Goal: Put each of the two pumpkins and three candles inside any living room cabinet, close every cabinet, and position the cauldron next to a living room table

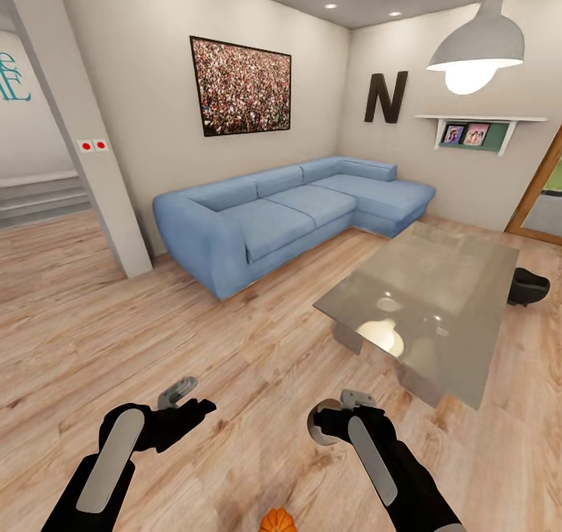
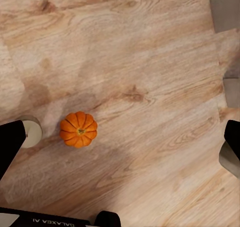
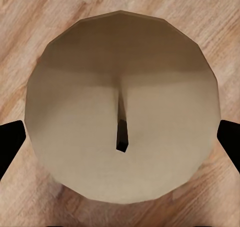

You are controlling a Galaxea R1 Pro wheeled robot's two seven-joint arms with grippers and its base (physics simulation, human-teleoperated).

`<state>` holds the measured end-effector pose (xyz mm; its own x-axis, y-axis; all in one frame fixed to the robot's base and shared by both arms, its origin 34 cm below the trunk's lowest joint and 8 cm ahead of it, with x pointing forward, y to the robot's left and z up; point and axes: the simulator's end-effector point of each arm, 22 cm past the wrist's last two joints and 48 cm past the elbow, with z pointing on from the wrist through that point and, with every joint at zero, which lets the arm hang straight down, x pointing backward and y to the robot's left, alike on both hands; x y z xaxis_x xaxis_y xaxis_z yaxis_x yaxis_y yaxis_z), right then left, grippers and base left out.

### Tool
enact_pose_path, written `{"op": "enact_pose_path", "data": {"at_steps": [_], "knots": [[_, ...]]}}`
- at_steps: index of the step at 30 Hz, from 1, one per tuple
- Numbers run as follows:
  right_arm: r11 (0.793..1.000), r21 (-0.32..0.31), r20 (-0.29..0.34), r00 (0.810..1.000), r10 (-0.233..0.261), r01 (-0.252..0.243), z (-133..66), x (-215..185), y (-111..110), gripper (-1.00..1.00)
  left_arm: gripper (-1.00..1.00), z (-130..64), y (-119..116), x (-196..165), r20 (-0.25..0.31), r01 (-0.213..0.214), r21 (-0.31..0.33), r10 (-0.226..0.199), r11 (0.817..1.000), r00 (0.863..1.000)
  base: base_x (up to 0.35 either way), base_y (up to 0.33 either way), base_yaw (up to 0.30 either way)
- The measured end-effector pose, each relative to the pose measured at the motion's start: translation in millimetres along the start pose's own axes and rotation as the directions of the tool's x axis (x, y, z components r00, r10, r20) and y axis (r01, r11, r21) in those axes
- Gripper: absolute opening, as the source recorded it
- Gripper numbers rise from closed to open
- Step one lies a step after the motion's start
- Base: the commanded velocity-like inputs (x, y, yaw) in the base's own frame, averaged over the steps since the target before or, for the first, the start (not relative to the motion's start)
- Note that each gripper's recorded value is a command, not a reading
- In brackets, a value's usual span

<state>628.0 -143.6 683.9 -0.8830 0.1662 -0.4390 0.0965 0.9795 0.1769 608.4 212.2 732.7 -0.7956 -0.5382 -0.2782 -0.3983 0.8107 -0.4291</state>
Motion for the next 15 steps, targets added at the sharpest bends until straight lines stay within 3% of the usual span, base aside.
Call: {"op": "enact_pose_path", "data": {"at_steps": [15], "knots": [[1.000, 0.001, 0.000, 1.000, -0.002, 0.002, 4.3, 2.2, -1.2, -1.00, 1.00, 4.0, 6.3, -5.3, 0.030, 0.024, -0.015, -0.023, 1.000, 0.999, 0.001, 0.000, 0.000]]}}
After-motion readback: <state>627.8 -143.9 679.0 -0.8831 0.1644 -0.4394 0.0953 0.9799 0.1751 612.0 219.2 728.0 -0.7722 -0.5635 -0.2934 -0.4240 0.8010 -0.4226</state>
